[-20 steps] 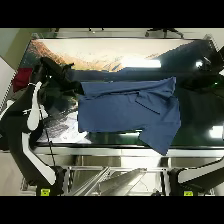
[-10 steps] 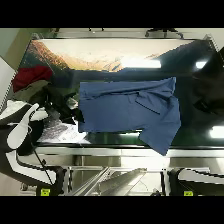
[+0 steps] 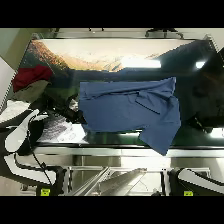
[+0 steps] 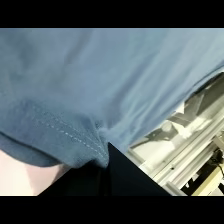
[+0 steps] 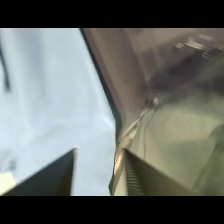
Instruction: Fold the shirts.
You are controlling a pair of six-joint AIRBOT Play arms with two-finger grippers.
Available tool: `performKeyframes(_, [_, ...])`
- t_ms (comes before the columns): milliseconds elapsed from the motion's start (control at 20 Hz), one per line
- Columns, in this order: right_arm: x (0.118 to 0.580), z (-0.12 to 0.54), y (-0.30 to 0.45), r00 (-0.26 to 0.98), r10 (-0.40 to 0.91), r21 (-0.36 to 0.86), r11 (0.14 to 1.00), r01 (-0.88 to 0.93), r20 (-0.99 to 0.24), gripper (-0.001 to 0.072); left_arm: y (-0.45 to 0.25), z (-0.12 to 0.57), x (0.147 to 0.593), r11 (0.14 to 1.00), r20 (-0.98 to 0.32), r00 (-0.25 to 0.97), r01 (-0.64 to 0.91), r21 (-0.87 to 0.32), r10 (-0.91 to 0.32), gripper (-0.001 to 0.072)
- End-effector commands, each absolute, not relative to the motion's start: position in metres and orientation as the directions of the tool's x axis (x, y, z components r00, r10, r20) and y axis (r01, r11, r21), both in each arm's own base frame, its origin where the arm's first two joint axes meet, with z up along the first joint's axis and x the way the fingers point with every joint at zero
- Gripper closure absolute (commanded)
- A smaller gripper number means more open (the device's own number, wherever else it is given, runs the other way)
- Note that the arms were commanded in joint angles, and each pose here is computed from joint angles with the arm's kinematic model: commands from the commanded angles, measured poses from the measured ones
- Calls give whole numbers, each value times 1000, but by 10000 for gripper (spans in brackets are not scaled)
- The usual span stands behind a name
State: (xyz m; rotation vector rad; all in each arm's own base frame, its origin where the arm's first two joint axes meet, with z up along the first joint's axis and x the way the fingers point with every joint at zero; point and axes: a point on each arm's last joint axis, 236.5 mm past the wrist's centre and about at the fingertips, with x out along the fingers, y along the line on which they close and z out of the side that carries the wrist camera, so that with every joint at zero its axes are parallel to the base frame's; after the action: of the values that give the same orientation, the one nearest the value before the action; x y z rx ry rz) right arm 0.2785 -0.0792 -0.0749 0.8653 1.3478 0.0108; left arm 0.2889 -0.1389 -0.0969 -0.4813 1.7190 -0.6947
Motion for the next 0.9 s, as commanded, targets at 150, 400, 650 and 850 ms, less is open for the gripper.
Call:
performKeyframes(150, [230,-129,-24,187,541,540,624,565,-820,331,-143,-89,292,721,-708,-251,54,-691,-660,694])
performKeyframes(400, [233,-130,19,138,627,610,644,462,-767,478,-135,-97,275,739,-716,-304,52,-671,-628,695])
performKeyframes(650, [268,-62,21,202,680,704,639,309,-705,692,-121,-72,282,746,-736,-242,71,-663,-632,695])
performKeyframes(850, [255,-43,-22,176,479,509,787,347,-860,690,-64,-61,268,824,-807,-203,-2,-566,-555,695])
